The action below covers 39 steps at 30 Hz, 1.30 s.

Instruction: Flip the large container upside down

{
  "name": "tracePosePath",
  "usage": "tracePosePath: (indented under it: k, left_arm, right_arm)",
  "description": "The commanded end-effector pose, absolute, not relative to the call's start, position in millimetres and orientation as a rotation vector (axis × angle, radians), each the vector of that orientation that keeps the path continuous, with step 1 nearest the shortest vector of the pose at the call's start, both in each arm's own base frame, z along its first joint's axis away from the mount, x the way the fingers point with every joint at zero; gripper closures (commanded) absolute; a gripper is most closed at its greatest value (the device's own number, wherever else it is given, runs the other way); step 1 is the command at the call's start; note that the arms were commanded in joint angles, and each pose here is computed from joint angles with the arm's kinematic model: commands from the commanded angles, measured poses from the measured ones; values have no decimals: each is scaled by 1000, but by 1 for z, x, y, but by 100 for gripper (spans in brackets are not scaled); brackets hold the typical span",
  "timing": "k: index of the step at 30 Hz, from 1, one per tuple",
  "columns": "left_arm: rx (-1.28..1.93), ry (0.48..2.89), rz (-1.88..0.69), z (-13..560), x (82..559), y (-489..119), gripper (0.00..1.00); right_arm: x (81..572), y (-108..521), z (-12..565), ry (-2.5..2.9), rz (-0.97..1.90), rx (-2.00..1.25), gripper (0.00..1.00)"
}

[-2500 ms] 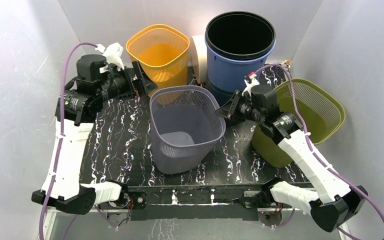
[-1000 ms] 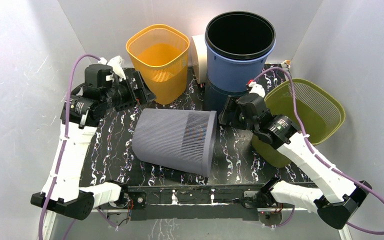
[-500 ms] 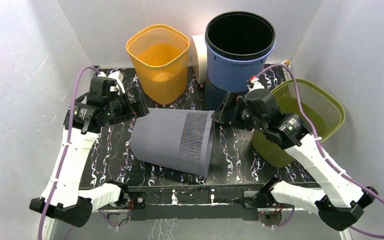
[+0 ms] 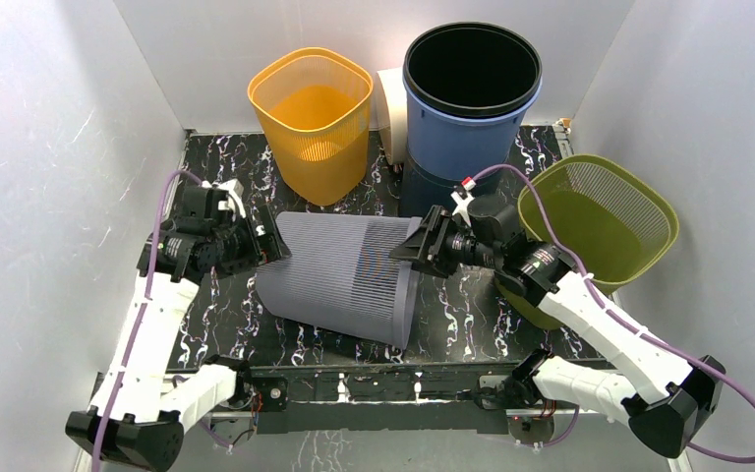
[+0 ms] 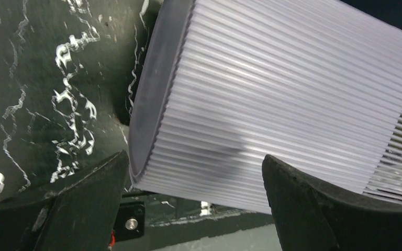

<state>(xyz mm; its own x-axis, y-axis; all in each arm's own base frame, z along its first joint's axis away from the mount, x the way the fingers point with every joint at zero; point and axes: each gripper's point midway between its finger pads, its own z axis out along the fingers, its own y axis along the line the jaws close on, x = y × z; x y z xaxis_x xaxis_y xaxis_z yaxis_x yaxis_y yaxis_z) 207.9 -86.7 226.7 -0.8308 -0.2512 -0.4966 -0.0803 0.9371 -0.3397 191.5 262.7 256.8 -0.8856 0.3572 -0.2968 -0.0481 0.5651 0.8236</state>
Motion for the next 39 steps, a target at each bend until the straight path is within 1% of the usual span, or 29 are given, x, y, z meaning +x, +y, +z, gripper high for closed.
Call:
tracePosePath:
  k: [1, 3, 6, 10, 14, 15, 17, 19, 23, 26, 29, 31, 37, 39]
  left_arm:
    - [-297, 2485, -634, 229, 200, -100, 2]
    - [-309, 2484, -608, 229, 199, -95, 2]
    - [-300, 2481, -584, 232, 204, -90, 2]
    - [-305, 2489, -616, 224, 214, -91, 2]
    - [-298, 2465, -713, 228, 222, -102, 2]
    - [-287, 2452, -735, 232, 223, -104, 2]
    - [-282, 2425, -764, 243, 228, -108, 2]
    - [-278, 2391, -799, 256, 233, -112, 2]
    - [-261, 2381, -862, 267, 239, -120, 2]
    - [-252, 2368, -875, 273, 240, -122, 2]
    - [-268, 2344, -892, 285, 242, -123, 2]
    - [-272, 2321, -886, 299, 244, -122, 2]
    - [-337, 2210, -653, 367, 259, -91, 2]
    - [-340, 2151, -626, 389, 262, -85, 2]
  right_arm:
    - [187, 281, 295, 2216, 1507, 204, 56]
    - [185, 285, 295, 2209, 1565, 221, 57]
    - [183, 287, 294, 2198, 1602, 217, 55]
    - [184, 289, 292, 2188, 1617, 215, 55]
    - [181, 291, 292, 2162, 1693, 262, 60]
    - [181, 291, 294, 2143, 1723, 276, 63]
    - [181, 292, 294, 2121, 1764, 296, 73]
    - [181, 294, 289, 2135, 1770, 303, 79]
    - [183, 300, 282, 2163, 1787, 294, 85]
    - [185, 303, 282, 2131, 1847, 340, 100]
    - [186, 306, 297, 2018, 1987, 364, 100]
    - [191, 308, 303, 1967, 2014, 368, 100]
    - [204, 326, 338, 1753, 2113, 278, 100]
    - [204, 335, 349, 1661, 2153, 248, 100]
